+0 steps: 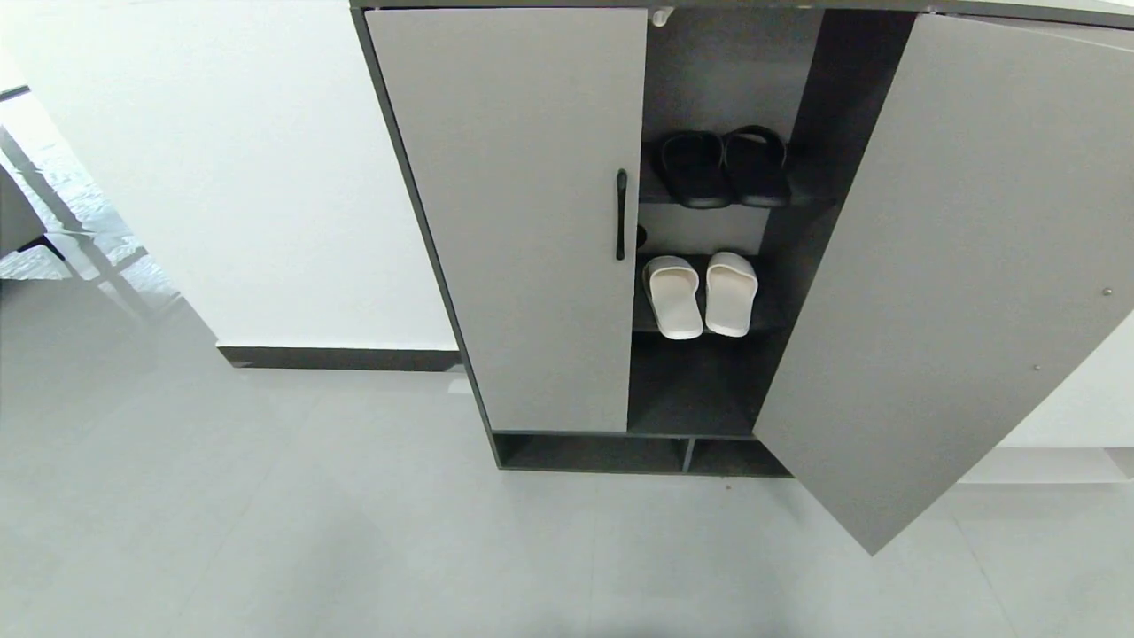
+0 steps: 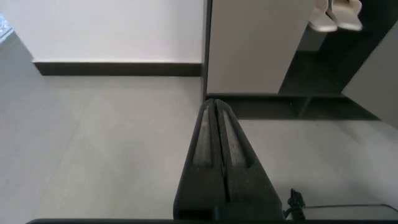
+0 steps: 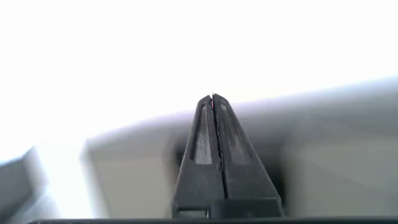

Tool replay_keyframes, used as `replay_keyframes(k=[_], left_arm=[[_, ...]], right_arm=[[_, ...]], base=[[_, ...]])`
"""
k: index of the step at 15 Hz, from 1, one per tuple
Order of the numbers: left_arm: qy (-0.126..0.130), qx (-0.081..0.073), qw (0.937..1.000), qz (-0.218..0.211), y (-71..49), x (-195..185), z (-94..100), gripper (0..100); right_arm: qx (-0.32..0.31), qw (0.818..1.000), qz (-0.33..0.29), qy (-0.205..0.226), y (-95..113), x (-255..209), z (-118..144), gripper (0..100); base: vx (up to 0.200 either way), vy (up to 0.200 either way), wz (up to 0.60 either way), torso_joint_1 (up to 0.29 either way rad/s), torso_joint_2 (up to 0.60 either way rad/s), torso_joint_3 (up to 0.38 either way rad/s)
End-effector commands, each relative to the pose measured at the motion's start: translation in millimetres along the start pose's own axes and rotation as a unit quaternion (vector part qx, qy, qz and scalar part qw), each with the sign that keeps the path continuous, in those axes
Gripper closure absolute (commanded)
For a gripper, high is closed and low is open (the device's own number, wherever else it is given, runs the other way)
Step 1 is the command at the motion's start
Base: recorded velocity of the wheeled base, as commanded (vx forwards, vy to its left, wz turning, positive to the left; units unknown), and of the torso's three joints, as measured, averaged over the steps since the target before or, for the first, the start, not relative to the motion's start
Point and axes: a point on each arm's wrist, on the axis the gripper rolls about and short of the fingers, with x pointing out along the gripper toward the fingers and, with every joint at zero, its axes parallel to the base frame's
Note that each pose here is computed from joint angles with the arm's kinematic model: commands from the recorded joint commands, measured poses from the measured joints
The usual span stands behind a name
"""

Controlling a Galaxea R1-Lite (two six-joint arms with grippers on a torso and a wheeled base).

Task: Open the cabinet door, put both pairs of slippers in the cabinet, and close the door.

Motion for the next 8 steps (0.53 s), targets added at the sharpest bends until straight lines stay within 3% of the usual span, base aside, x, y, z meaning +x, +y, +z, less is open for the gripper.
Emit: replay_keyframes(k=[1, 2, 4, 7, 8], left_arm=[[0.001, 0.000, 1.0000, 0.000, 0.0, 0.1, -0.2, 100], [0.001, 0.000, 1.0000, 0.000, 0.0, 0.1, -0.2, 100], [0.001, 0.000, 1.0000, 0.000, 0.0, 0.1, 0.0, 100], [0.001, 0.000, 1.0000, 0.000, 0.0, 0.1, -0.2, 100], [0.001, 0.000, 1.0000, 0.000, 0.0, 0.1, -0.2, 100]], right_arm=[[-0.092, 0.989, -0.084, -0.085, -25.3, 8.7, 49.5, 100], [-0.128, 0.982, -0.108, -0.085, -35.5, 11.3, 48.6, 100], [-0.247, 0.945, -0.198, -0.077, -81.1, 16.9, 40.0, 100], [-0.342, 0.883, -0.322, -0.009, -143.8, 6.1, 11.2, 100], [-0.359, 0.869, -0.339, 0.024, -158.7, -1.7, -0.7, 100]], base=[[0.000, 0.000, 0.00, 0.000, 0.00, 0.000], [0.000, 0.000, 0.00, 0.000, 0.00, 0.000], [0.000, 0.000, 0.00, 0.000, 0.00, 0.000], [0.000, 0.000, 0.00, 0.000, 0.00, 0.000], [0.000, 0.000, 0.00, 0.000, 0.00, 0.000]])
